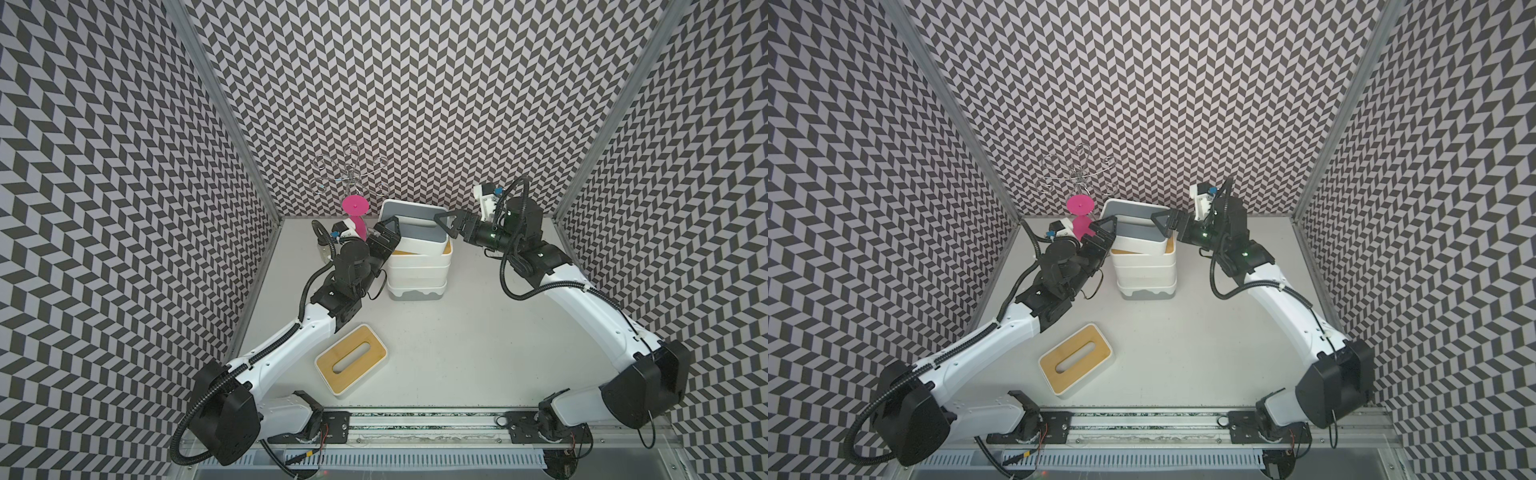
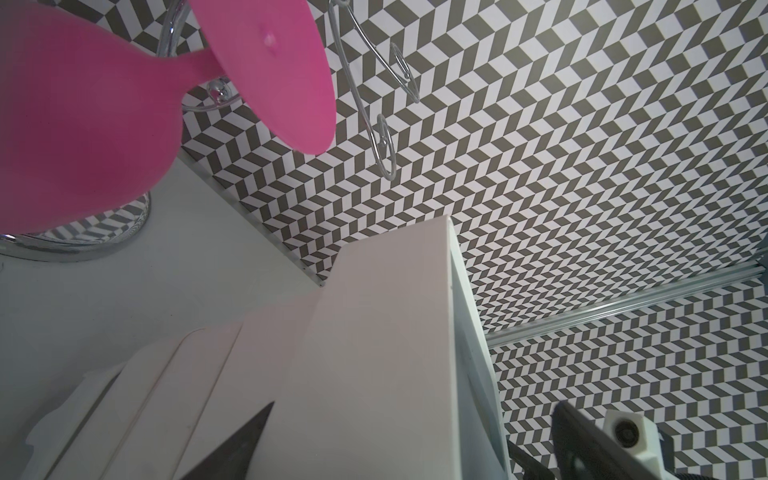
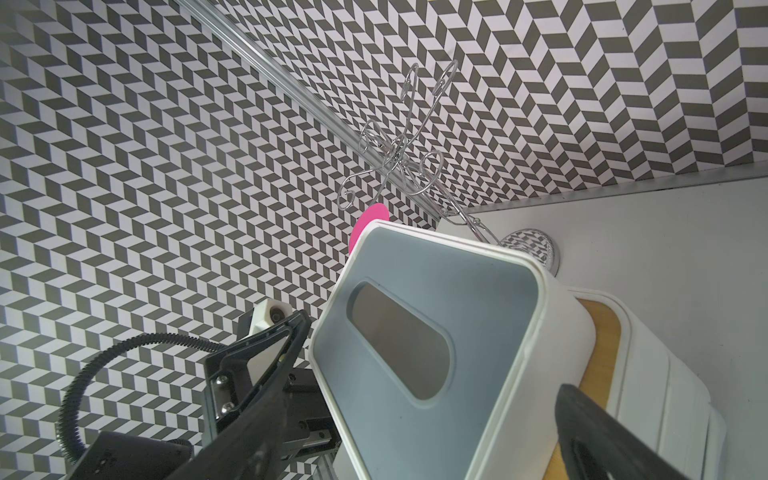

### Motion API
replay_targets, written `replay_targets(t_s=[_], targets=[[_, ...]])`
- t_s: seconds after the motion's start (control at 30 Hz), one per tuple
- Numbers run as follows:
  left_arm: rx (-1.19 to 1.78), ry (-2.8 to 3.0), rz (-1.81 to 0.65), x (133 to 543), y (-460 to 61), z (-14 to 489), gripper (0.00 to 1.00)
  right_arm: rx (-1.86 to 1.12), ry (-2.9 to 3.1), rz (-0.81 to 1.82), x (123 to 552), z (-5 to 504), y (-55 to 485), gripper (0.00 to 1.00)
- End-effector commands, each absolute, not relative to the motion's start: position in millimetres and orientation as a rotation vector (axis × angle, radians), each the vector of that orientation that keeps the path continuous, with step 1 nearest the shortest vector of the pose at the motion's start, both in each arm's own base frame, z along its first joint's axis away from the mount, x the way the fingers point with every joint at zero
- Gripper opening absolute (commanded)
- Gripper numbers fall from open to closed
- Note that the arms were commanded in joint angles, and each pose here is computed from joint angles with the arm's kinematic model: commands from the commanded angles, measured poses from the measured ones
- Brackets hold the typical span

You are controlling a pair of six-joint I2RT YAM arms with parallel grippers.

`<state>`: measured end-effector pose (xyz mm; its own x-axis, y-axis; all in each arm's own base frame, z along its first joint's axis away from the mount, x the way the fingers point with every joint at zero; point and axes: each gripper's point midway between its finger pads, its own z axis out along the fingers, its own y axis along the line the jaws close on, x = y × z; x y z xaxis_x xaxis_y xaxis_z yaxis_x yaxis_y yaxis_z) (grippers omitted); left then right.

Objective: Stack the tissue boxes
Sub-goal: Place the tissue box at the tissue box.

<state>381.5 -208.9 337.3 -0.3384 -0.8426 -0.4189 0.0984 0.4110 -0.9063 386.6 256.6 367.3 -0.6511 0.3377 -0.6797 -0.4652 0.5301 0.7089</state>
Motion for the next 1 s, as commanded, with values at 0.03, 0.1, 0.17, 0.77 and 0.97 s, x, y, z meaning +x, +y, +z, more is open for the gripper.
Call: replay_targets(t_s=[0.03, 0.1, 0.17, 0.77, 0.97], targets=[[-0.624, 1.63, -1.089, 384, -208, 348, 1.0, -0.131, 1.896, 1.208, 389, 376, 257, 0.99], [-0.629, 1.644, -1.077, 384, -207, 344, 0.99, -0.131, 1.896, 1.207, 389, 376, 257, 0.99], [-0.616, 1.651, -1.071, 384, -207, 343, 0.99, -0.131, 1.896, 1.207, 389, 376, 257, 0.99], [-0.468, 1.736, -1.03, 384, -212, 346, 1.0, -0.134, 1.904, 1.212, 391, 372, 259, 0.99], [-0.387, 1.756, -1.021, 380, -221, 348, 0.99, -0.133, 1.905, 1.204, 391, 371, 258, 0.99]])
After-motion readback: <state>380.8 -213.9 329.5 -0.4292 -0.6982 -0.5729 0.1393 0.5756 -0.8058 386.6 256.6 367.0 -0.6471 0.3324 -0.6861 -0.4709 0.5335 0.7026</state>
